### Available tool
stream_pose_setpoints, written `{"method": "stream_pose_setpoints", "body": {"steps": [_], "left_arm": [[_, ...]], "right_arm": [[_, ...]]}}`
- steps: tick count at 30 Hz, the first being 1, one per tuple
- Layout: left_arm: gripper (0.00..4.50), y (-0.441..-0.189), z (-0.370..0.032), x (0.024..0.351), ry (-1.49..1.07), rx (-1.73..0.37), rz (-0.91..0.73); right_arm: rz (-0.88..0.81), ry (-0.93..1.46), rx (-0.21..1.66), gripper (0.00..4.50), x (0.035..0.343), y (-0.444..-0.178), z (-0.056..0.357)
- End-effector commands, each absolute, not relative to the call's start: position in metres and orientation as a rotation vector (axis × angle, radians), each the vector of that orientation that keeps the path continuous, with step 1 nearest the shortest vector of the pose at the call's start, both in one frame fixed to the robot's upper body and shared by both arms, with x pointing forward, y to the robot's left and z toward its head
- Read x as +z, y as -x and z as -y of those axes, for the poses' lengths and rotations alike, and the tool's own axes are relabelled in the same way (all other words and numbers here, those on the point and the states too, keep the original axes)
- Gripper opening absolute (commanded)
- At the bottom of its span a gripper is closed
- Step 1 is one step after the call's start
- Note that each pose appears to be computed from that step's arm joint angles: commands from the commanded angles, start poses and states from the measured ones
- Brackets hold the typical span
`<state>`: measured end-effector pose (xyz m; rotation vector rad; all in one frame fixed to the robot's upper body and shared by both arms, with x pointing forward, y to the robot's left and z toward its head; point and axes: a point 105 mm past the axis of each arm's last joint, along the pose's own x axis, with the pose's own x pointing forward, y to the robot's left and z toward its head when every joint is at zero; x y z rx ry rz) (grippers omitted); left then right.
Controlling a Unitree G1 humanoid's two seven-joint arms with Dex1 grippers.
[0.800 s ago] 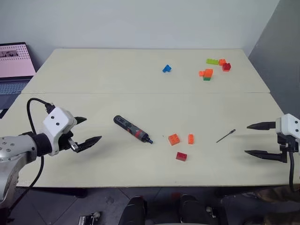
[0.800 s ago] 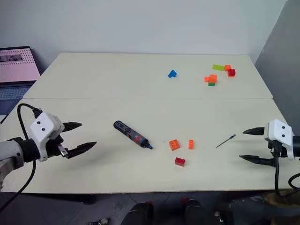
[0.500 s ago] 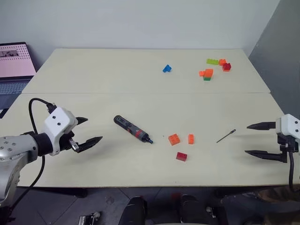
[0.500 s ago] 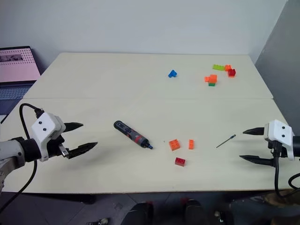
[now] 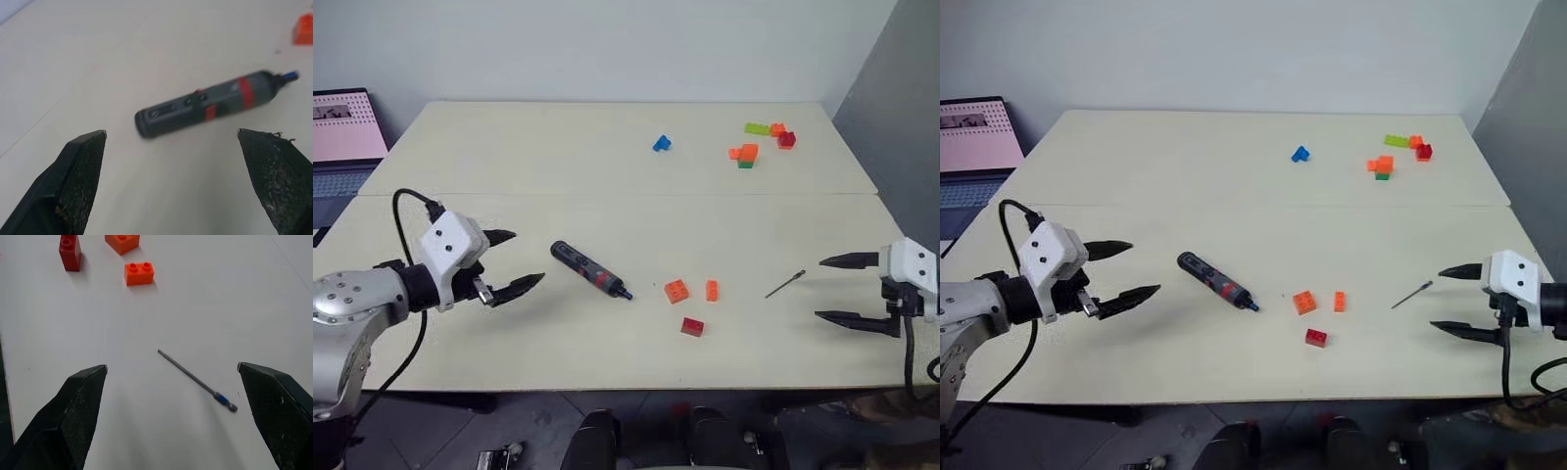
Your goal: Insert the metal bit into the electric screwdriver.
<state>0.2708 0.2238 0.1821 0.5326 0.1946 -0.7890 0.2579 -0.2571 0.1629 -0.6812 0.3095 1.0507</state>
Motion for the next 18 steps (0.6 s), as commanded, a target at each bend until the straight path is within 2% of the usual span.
{"method": "stream_pose_setpoints", "body": {"steps": [1, 7, 10, 18], "left_arm": [[4.48, -0.257, -0.189, 0.186, -0.578, -0.975, -0.175], [4.48, -0.242, -0.153, 0.184, -0.515, -1.153, -0.136], [4.48, -0.229, -0.137, 0.174, -0.499, -1.245, -0.116], [4.48, -0.224, -0.124, 0.167, -0.460, -1.301, -0.095]], "right_arm": [[-0.250, 0.652, 1.107, 4.50, 0.168, -0.264, 0.227], [-0.272, 0.702, 1.113, 4.50, 0.149, -0.286, 0.201], [-0.247, 0.630, 1.155, 4.50, 0.139, -0.299, 0.176], [-0.266, 0.599, 1.225, 4.50, 0.111, -0.310, 0.152]]}}
